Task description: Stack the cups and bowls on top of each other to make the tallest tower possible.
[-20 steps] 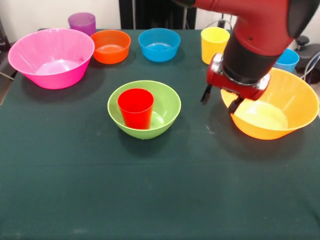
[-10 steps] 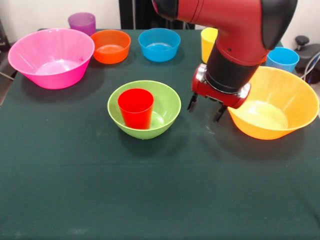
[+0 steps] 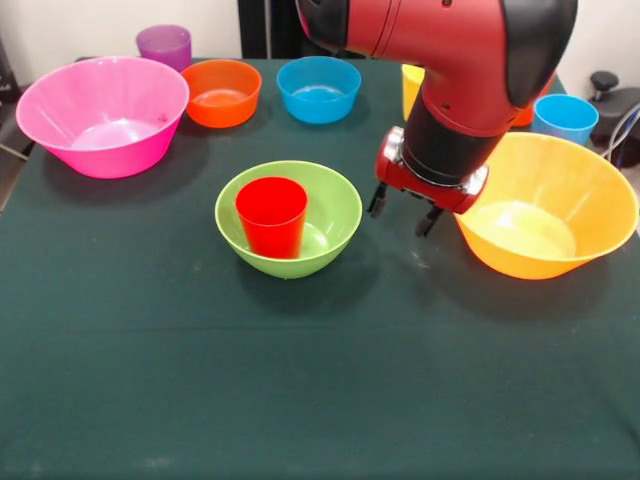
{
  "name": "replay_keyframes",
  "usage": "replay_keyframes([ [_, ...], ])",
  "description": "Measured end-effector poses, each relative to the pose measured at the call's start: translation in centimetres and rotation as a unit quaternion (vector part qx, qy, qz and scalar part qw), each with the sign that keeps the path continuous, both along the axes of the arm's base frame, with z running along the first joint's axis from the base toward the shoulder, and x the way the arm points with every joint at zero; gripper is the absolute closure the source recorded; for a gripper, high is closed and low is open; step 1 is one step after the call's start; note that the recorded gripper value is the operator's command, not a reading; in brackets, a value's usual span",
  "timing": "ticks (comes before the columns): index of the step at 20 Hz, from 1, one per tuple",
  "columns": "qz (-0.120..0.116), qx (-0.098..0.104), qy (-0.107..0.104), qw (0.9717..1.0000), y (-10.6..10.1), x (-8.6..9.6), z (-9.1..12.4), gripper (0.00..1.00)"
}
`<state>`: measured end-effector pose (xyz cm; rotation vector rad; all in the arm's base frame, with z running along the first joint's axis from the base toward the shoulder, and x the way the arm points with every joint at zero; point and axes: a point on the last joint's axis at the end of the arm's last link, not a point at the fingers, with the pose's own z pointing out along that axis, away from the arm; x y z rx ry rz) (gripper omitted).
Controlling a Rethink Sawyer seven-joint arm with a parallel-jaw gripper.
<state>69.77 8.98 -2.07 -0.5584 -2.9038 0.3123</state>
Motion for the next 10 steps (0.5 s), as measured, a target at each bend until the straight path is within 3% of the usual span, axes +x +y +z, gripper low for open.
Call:
replay_keyframes([
  [5, -0.004, 0.000, 0.010, 0.9999, -0.2, -1.0, 0.1, 0.00],
  [9, -0.009, 0.001, 0.011, 0.9999, -0.4, -1.6, 1.7, 0.00],
  [10, -0.012, 0.002, 0.010, 0.9999, -0.4, -1.8, 3.1, 0.00],
])
